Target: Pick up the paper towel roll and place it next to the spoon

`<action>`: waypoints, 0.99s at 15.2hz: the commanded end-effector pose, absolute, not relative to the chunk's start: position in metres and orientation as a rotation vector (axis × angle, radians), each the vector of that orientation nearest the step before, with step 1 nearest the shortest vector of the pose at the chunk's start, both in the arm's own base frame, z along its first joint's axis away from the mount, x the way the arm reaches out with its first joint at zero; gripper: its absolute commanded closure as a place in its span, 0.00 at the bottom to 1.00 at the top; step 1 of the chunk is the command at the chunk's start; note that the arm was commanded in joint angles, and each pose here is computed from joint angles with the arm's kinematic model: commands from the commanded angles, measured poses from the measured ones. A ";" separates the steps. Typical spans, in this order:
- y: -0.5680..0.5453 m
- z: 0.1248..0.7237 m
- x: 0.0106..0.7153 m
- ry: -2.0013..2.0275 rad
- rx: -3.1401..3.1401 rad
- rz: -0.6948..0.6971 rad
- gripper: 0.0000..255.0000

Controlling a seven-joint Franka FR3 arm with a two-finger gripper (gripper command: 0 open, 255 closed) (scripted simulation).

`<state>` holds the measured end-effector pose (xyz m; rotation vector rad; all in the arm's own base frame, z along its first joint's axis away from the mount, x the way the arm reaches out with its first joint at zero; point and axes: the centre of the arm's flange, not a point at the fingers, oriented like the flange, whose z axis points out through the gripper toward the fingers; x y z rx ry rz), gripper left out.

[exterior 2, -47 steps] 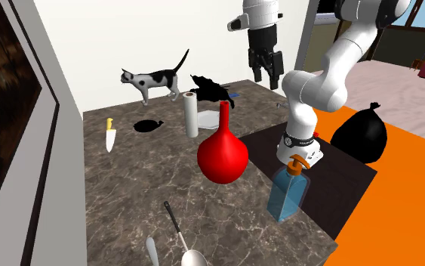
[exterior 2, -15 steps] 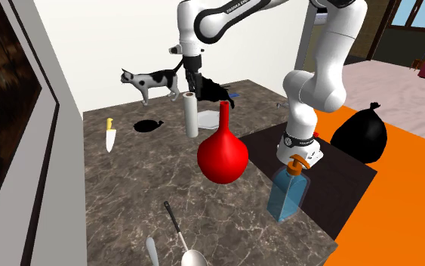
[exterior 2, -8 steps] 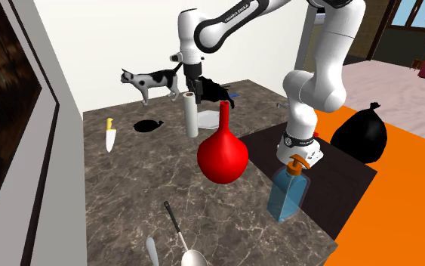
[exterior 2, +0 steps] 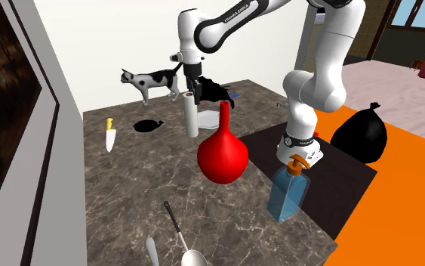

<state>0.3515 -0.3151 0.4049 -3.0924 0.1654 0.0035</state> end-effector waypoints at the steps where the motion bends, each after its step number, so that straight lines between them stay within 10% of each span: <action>1: -0.315 0.404 0.351 0.165 -3.091 0.006 1.00; 15: -0.315 0.446 0.352 0.165 -3.091 0.006 1.00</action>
